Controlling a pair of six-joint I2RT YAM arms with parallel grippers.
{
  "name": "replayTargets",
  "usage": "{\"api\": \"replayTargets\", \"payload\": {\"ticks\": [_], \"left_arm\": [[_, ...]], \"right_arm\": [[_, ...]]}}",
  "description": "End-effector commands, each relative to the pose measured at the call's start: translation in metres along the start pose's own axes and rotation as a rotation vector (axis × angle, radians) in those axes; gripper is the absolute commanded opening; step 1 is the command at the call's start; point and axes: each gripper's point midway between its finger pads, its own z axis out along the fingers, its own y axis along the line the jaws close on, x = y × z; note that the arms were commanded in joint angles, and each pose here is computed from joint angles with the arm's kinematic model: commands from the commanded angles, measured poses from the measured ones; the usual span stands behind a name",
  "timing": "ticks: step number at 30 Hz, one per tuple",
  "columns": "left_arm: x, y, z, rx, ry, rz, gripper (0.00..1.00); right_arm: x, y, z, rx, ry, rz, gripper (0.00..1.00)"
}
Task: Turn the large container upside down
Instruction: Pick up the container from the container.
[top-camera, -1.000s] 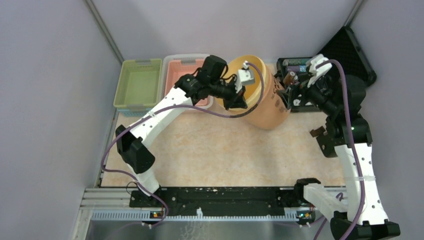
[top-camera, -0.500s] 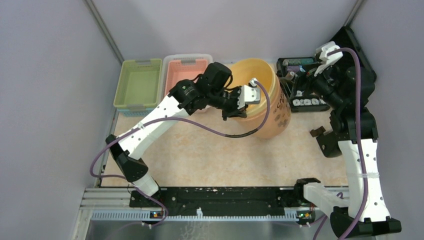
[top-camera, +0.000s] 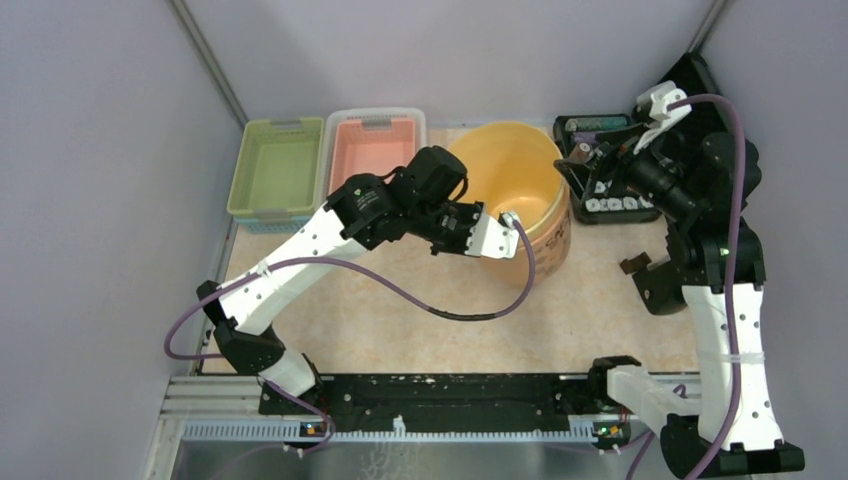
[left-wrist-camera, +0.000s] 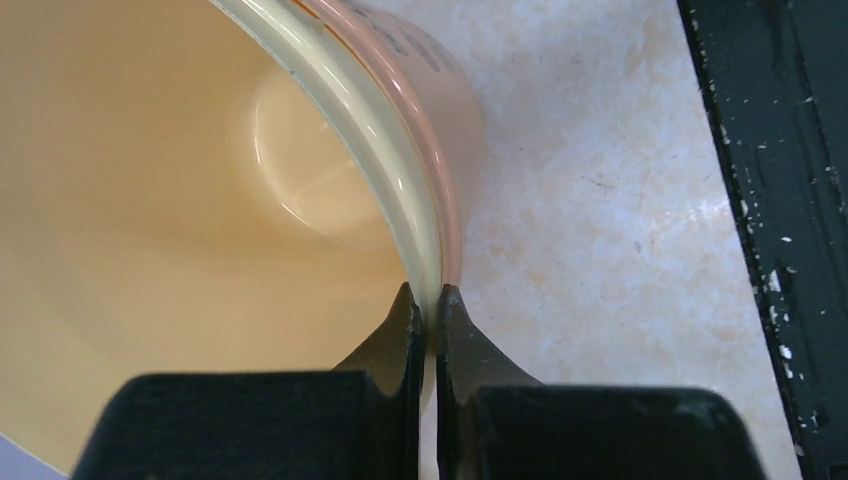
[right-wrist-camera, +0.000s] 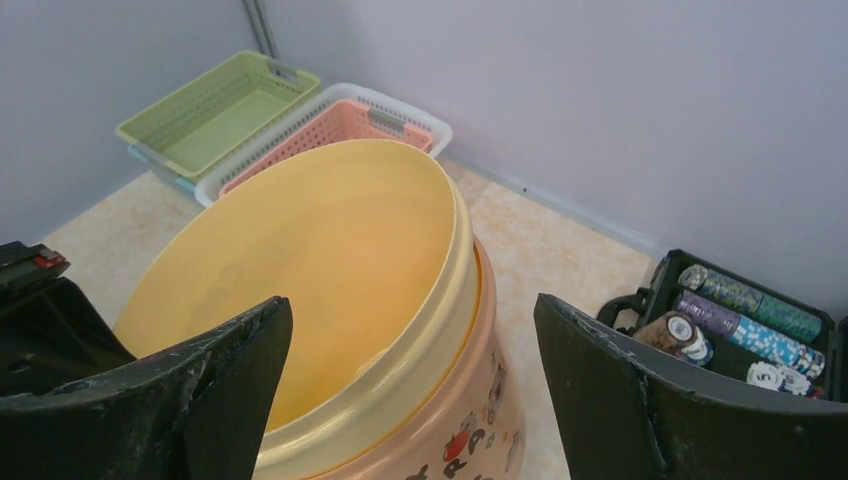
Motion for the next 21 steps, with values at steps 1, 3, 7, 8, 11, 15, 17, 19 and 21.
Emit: {"api": "replayTargets", "payload": {"ticks": [1, 3, 7, 8, 11, 15, 17, 19, 21], "left_arm": [[-0.039, 0.067, -0.039, -0.317, -0.061, 0.191, 0.0], [-0.037, 0.079, -0.038, -0.369, -0.038, 0.187, 0.0], [-0.039, 0.099, -0.046, -0.457, -0.014, 0.188, 0.0], [-0.041, 0.102, -0.047, -0.468, -0.014, 0.188, 0.0], [-0.045, 0.109, -0.049, -0.488, -0.014, 0.201, 0.0], [-0.043, 0.115, -0.047, -0.505, 0.002, 0.203, 0.0], [-0.043, 0.114, -0.046, -0.502, 0.003, 0.204, 0.0], [-0.043, 0.112, -0.045, -0.49, -0.001, 0.203, 0.0], [-0.043, 0.11, -0.046, -0.482, -0.002, 0.203, 0.0]], "right_arm": [[-0.027, 0.017, -0.017, -0.039, -0.08, -0.089, 0.91], [-0.024, 0.018, -0.02, -0.046, -0.074, -0.108, 0.91], [-0.017, 0.02, -0.022, -0.054, -0.057, -0.149, 0.91], [-0.015, 0.02, -0.023, -0.055, -0.053, -0.156, 0.91], [-0.013, 0.019, -0.024, -0.052, -0.05, -0.174, 0.92], [-0.013, 0.023, -0.027, -0.065, -0.053, -0.186, 0.92], [-0.011, 0.025, -0.029, -0.074, -0.051, -0.191, 0.92], [-0.01, 0.026, -0.029, -0.079, -0.047, -0.194, 0.93], [-0.007, 0.026, -0.029, -0.08, -0.041, -0.194, 0.93]]}}
